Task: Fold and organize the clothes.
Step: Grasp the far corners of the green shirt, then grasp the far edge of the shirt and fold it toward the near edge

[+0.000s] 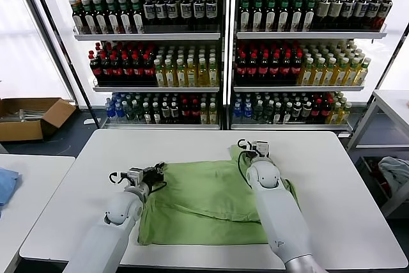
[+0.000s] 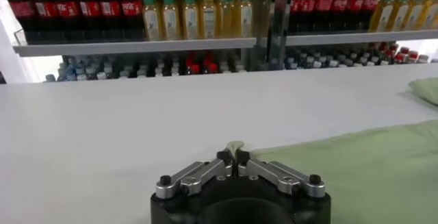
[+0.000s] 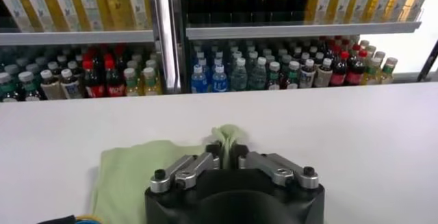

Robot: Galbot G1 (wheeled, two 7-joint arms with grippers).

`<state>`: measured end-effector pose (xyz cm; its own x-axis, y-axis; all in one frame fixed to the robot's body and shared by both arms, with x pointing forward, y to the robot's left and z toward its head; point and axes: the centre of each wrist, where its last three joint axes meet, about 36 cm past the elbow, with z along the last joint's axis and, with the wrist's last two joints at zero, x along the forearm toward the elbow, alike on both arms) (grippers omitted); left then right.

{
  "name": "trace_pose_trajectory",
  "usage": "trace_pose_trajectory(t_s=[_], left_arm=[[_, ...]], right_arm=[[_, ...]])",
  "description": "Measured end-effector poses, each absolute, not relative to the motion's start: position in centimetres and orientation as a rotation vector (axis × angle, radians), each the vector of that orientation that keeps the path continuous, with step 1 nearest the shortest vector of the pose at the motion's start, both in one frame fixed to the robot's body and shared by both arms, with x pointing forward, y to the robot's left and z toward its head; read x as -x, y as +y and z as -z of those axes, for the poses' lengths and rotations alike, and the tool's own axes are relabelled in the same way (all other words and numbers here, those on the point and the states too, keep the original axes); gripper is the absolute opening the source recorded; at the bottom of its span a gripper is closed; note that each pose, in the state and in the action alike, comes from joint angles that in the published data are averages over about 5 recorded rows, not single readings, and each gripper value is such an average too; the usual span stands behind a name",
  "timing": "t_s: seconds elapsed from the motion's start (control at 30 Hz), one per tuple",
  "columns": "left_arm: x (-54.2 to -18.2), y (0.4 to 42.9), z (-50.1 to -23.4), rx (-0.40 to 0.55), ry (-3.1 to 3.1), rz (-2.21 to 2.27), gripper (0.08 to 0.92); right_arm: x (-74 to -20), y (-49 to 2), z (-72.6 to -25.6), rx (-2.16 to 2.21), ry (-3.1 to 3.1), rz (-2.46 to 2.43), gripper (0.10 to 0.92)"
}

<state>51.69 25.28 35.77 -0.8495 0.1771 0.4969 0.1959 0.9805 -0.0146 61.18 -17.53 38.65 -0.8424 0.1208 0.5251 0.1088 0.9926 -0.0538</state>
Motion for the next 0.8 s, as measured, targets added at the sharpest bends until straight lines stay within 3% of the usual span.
trace_pose_trajectory(t_s=[0.8], left_arm=[[-49.6,25.9,-38.1,0.294,-2.743,0.082,0.093]], right_arm=[[-55.5,-19.2,-45.2,0.138,-2.784,-0.005,0.111]])
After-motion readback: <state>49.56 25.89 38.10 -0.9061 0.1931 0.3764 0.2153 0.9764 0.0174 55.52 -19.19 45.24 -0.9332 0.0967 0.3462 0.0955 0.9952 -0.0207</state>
